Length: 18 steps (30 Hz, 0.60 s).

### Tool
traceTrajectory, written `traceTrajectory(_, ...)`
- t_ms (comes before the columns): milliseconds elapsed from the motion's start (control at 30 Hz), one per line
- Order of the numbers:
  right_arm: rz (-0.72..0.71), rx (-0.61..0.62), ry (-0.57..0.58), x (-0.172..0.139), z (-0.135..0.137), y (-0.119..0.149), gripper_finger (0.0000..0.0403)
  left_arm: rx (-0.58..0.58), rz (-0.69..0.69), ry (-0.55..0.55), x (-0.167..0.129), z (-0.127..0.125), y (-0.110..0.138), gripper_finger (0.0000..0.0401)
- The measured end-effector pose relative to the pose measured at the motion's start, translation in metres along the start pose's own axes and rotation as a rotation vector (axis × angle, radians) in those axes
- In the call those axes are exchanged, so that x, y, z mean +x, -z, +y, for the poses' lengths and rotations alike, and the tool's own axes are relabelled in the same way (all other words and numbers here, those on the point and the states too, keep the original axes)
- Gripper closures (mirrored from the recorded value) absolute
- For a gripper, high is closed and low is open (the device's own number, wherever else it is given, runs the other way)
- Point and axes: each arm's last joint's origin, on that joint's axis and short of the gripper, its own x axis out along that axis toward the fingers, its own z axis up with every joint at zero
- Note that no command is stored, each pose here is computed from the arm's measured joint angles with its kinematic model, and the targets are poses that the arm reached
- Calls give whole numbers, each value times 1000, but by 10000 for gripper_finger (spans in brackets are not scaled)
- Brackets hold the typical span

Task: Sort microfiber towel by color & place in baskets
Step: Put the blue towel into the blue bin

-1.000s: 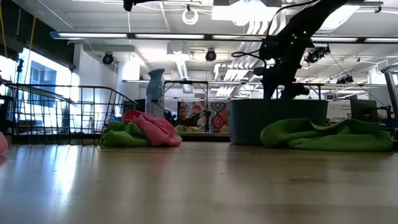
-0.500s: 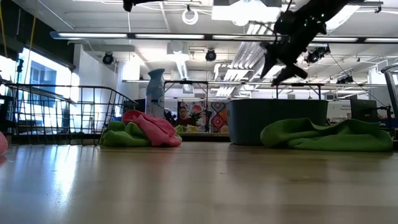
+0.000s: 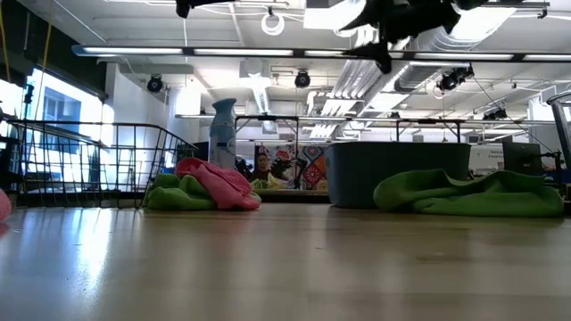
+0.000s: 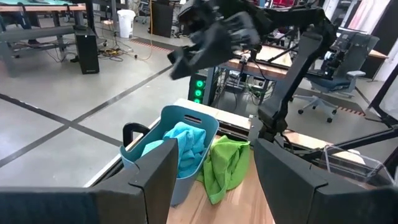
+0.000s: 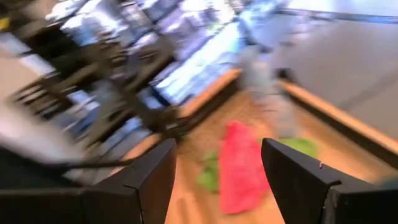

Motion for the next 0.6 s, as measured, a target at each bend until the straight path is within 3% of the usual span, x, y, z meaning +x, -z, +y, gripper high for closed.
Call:
traceTrajectory(200,-5,-123,-183,4,45,6,171,-2,-4,1,0,0,0,201)
traceTrajectory(367,-57,-205,-268,-22,77,7,171,-46,-52,35,0,-1,-5,201)
traceTrajectory(600,-158,-261,-309,-67,110,10,171,-127,-64,178,-1,-6,-9,201)
